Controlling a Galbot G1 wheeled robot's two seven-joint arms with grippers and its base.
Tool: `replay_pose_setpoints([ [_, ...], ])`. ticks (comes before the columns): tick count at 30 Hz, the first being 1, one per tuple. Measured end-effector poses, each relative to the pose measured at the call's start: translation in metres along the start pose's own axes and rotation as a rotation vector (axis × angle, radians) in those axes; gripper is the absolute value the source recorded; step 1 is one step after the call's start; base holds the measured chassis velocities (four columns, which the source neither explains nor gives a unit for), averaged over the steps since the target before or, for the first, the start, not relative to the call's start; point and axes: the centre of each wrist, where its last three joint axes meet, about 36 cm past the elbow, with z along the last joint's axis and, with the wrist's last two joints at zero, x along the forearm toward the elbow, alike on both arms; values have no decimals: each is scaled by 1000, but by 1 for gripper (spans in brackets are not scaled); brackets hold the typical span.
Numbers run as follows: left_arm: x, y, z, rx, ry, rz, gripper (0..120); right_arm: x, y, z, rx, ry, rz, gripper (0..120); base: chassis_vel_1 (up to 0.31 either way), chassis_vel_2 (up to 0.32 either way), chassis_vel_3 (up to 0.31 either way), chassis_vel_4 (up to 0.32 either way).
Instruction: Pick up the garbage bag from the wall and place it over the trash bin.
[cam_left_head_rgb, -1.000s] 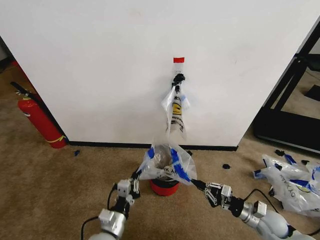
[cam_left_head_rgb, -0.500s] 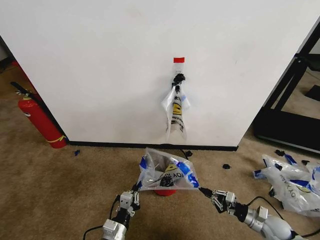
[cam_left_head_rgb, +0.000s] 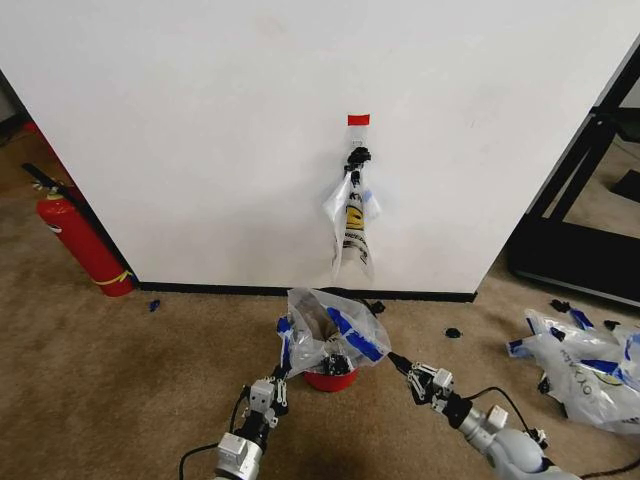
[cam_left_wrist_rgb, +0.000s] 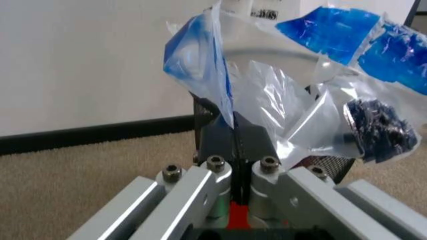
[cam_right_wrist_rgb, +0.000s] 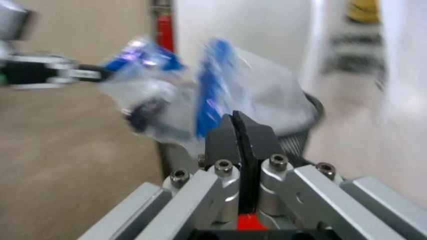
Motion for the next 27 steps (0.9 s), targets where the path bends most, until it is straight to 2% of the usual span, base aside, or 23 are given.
replay_pose_setpoints([
  [2,3,0,-1,-1,-3,-5,0,-3,-24,-22,55,1,-79,3,0,0,0,0],
  [3,3,0,-1,-1,-3,-5,0,-3,-24,-22,55,1,-79,3,0,0,0,0],
  [5,4,0,-2,-3,-3,-7,0,-12,-41,-43,102,-10,-108,13,0,0,0,0],
  [8,4,-1,-3,-6,-9,-5,0,-26,-50,-59,124,-22,-100,25,0,0,0,0],
  [13,1,-4,-5,-12,-16,19,0,-33,-59,-65,158,19,-121,41,0,0,0,0],
  [17,0,-6,-7,-13,-18,29,0,-34,-74,-69,165,110,-222,57,0,0,0,0],
  [19,-1,-6,-7,-13,-19,29,0,-36,-76,-70,164,120,-238,61,0,0,0,0],
  [23,-1,-7,-8,-11,-20,28,0,-46,-79,-71,141,137,-267,79,0,0,0,0],
  [25,-1,-7,-8,-11,-20,28,0,-47,-78,-71,133,138,-266,81,0,0,0,0],
  [27,-1,-7,-8,-12,-21,28,0,-53,-75,-68,89,135,-241,93,0,0,0,0],
])
